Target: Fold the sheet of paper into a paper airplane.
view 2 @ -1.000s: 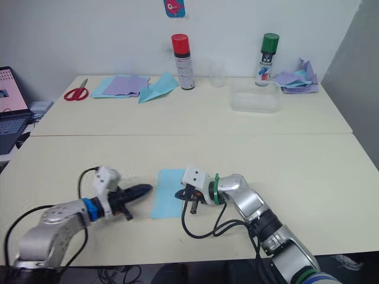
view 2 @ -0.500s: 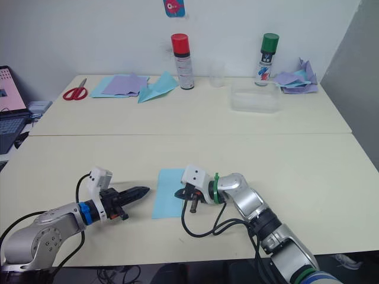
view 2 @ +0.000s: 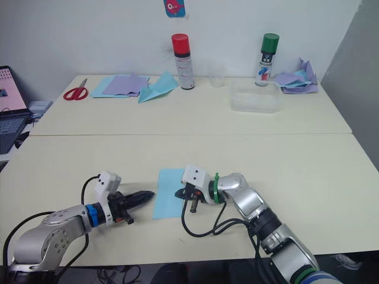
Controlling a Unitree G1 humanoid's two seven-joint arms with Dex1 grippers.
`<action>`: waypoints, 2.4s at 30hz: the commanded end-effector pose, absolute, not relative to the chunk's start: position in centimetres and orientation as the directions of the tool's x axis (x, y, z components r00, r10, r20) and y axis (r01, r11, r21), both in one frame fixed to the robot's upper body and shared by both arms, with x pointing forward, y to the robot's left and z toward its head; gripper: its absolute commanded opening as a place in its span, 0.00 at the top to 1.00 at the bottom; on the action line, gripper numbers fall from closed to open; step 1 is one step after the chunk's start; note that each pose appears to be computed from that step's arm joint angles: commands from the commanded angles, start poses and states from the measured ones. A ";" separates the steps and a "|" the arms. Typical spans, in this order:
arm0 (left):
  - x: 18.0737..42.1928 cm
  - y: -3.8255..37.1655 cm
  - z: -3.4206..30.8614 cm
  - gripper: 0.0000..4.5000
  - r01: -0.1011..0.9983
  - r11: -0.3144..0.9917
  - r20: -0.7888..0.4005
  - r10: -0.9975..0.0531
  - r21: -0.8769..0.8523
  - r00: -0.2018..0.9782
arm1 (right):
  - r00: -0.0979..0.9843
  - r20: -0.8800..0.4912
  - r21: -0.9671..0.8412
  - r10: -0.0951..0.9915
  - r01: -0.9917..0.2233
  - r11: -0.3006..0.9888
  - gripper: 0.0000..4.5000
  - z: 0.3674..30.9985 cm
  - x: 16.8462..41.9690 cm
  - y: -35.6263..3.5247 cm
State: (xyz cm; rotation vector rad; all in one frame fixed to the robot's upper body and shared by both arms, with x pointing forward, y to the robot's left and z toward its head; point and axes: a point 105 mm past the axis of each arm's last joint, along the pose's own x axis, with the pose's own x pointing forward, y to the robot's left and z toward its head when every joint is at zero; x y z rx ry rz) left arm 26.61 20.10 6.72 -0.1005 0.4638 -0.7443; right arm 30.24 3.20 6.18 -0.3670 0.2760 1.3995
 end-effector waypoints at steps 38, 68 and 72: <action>28.1 19.6 7.2 1.00 0.680 0.709 -0.334 -0.697 -0.188 0.634 | 0.195 -0.464 -0.050 0.864 -0.980 0.194 1.00 4.8 30.7 1.8; 29.1 16.7 8.7 1.00 0.768 0.626 -0.307 -0.763 -0.135 0.568 | 0.182 -0.355 0.274 0.917 -0.918 0.288 0.43 10.9 29.4 1.4; 29.5 16.1 9.6 1.00 0.782 0.611 -0.275 -0.778 -0.123 0.565 | 0.203 -0.327 0.458 0.923 -0.820 0.343 0.43 11.9 29.5 1.9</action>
